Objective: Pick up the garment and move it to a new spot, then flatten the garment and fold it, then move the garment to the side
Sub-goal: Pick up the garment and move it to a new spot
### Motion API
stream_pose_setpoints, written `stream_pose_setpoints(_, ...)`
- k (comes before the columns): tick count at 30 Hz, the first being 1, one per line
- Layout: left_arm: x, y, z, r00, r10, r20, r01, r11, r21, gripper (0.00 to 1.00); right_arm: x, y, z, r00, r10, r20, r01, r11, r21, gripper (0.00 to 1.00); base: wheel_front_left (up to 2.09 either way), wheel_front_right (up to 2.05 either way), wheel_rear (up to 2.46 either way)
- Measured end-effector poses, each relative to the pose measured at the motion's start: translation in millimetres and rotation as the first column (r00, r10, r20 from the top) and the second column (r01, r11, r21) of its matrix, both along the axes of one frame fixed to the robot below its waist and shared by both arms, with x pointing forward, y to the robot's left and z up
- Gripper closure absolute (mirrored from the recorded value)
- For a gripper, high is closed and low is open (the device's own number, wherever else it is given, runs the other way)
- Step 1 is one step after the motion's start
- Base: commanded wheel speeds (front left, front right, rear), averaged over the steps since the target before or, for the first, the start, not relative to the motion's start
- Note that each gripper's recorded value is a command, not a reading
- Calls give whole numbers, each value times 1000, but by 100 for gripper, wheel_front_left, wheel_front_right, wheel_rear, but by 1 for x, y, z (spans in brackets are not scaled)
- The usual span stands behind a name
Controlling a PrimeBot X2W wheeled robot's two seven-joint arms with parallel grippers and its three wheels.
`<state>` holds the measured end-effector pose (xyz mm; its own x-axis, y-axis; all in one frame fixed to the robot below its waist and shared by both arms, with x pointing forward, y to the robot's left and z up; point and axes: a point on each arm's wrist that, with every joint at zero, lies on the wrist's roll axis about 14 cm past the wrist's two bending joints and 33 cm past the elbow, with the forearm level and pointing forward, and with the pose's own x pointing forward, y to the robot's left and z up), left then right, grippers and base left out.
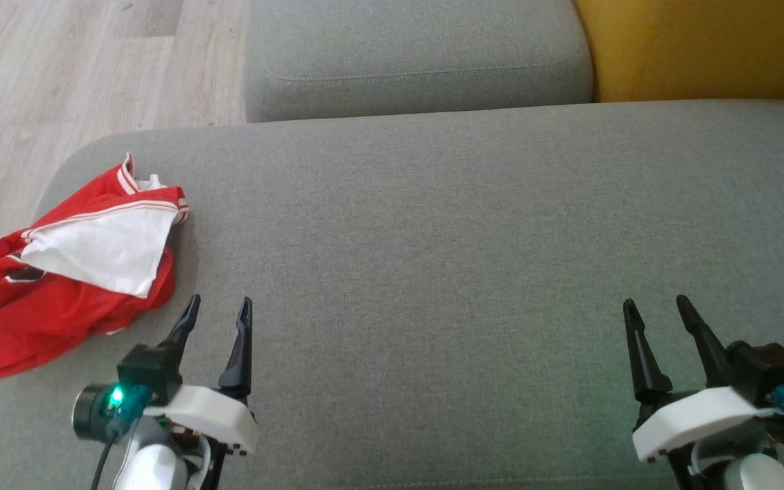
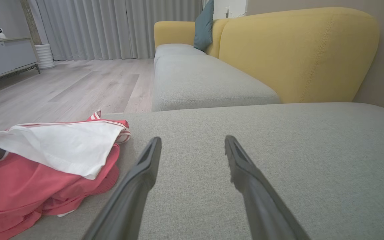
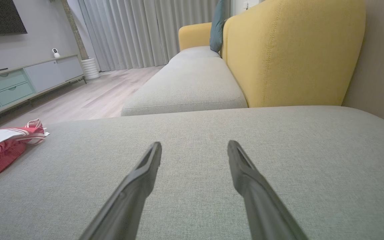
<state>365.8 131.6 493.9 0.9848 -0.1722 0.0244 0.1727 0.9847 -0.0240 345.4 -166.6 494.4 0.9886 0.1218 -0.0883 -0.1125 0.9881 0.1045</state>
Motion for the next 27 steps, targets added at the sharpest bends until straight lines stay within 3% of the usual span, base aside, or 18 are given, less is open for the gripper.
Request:
stream_pose_setpoints(15, -1, 6, -7, 999, 25, -22, -25, 1000, 5, 0, 3, 3, 1, 1000, 9, 3, -9, 1000, 0, 0, 0, 0, 0)
stream_pose_setpoints(27, -11, 67, 7, 978, 207, 21, -207, 978, 23, 0, 25, 54, 11, 986, 167, 27, -167, 986, -16, 0, 0, 0, 0)
